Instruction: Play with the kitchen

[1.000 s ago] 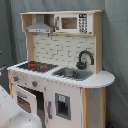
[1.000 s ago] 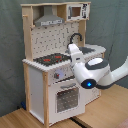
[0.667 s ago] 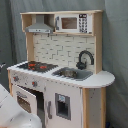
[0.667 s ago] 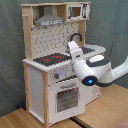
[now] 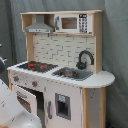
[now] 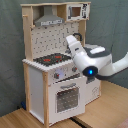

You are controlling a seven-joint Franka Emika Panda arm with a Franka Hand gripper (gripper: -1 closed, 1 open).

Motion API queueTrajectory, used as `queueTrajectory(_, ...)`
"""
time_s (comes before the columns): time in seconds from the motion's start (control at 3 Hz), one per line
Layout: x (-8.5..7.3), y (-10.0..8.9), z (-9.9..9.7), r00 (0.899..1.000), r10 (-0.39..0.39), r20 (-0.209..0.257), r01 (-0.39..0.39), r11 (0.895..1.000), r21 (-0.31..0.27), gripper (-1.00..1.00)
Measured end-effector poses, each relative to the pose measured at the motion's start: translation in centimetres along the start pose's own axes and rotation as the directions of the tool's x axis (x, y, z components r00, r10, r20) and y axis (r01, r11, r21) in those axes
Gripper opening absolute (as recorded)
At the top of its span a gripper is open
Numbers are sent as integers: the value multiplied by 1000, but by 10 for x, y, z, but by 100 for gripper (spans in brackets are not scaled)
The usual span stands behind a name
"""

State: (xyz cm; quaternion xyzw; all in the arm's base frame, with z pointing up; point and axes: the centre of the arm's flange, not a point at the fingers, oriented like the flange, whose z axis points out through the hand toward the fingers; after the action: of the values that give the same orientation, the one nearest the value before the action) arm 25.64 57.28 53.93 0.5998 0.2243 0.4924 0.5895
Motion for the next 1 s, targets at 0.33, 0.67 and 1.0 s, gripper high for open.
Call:
queueTrajectory(0.33, 1, 17, 13, 997, -74, 16, 73, 997, 34, 100)
queueTrajectory(0.67, 1, 32, 24, 989, -149, 21, 146, 986, 79, 100)
queueTrajectory(1.0, 1, 44, 31, 976, -219, 7, 217, 968, 126, 100)
